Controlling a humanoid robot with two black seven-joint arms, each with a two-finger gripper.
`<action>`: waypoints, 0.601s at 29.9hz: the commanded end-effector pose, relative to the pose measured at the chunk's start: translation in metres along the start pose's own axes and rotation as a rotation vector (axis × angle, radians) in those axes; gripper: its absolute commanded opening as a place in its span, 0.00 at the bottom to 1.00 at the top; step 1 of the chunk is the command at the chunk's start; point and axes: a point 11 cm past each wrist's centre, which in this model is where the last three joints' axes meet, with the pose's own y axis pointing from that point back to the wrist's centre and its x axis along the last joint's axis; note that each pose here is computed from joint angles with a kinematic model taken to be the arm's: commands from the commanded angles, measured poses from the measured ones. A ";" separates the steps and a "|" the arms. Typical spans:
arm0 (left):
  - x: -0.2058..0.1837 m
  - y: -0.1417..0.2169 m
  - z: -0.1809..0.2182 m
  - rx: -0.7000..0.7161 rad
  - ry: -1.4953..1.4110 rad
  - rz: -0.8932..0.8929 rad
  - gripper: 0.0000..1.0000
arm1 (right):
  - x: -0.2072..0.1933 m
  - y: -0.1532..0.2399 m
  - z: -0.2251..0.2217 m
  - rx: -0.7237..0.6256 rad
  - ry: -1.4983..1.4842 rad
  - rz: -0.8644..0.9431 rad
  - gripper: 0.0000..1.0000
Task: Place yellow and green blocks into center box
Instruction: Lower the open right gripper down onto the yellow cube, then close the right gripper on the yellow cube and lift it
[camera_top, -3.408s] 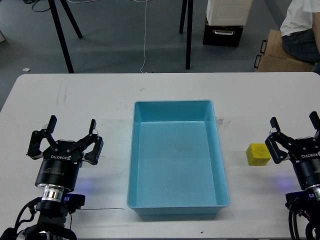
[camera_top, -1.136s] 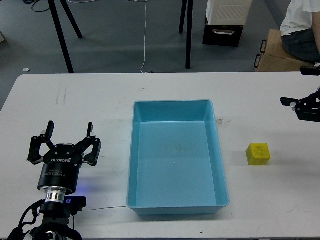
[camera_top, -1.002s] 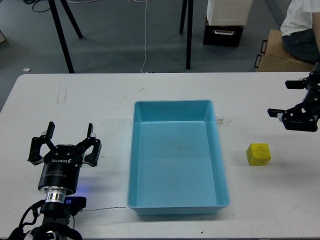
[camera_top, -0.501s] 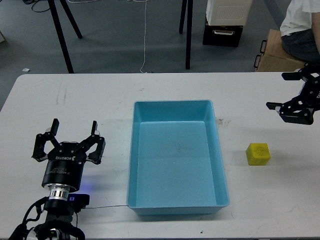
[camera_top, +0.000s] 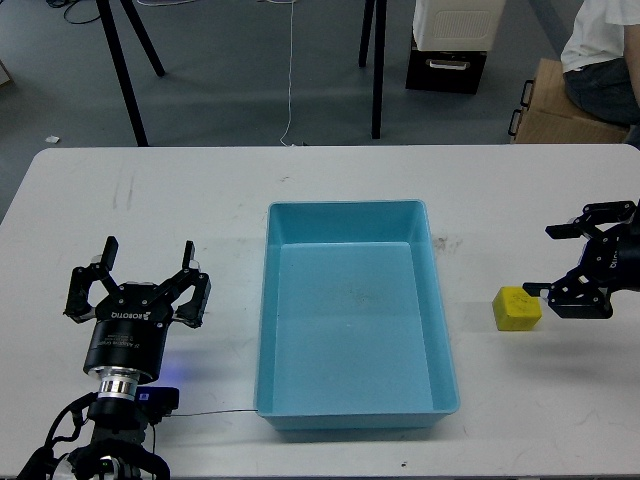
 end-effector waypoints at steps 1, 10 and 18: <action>0.000 0.000 0.002 -0.017 0.000 0.000 1.00 | -0.008 -0.015 -0.002 0.021 -0.016 -0.023 0.93; -0.001 0.000 0.003 -0.023 -0.002 -0.002 1.00 | -0.017 -0.056 -0.006 0.065 -0.032 -0.059 0.92; -0.001 -0.001 0.003 -0.024 -0.003 -0.002 1.00 | -0.031 -0.061 0.002 0.058 -0.015 -0.138 0.89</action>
